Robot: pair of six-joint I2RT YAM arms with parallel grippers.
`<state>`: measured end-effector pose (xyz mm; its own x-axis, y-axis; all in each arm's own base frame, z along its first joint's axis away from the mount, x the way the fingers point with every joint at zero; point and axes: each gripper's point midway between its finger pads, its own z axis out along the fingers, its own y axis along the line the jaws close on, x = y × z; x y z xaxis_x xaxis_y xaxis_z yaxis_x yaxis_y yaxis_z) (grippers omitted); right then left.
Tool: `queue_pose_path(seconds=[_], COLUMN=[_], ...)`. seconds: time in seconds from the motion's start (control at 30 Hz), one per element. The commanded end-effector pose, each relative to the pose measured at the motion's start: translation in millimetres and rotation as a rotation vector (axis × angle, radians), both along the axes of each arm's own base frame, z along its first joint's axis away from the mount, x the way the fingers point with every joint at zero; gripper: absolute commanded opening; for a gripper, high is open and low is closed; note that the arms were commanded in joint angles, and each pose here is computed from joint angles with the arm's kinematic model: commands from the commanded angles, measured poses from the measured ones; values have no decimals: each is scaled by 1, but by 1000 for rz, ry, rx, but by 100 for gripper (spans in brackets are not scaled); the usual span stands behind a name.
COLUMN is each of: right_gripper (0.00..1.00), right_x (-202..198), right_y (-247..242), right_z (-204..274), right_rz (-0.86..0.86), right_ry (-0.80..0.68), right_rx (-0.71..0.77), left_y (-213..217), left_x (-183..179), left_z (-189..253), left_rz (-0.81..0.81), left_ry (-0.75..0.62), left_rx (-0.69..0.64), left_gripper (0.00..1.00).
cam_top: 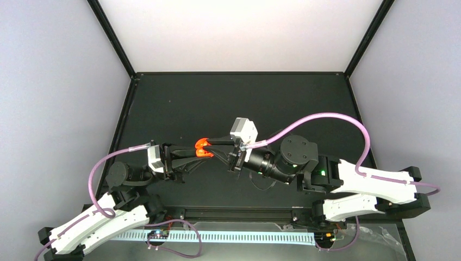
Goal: Insert the wireless bluetooth earbuds into the charging case
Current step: Place the earbud in the charging case.
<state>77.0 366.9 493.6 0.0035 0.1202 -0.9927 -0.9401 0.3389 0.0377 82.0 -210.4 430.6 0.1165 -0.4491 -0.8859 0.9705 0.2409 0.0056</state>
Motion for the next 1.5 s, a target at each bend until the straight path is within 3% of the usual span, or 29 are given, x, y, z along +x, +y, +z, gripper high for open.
queue_pose_path(seconds=[0.0,1.3,1.37,1.47], right_gripper=[8,7,9,20], right_x=[-2,1,0,0], right_y=[0,9,8,6], right_z=[7,-11,-10,-8], right_rz=[5,-8,-4,0], right_ry=[10,30,30,33], right_rx=[25,-18,-18,-8], left_y=[13,16,16,15], left_x=[-14,-19,-19,-18], left_z=[29,40,41,39], left_rz=[-28,-43,-41,-42], left_ry=[-51,-64,-65,-61], left_rx=[-76,-92,-93,-87], left_gripper=[2,2,1,2])
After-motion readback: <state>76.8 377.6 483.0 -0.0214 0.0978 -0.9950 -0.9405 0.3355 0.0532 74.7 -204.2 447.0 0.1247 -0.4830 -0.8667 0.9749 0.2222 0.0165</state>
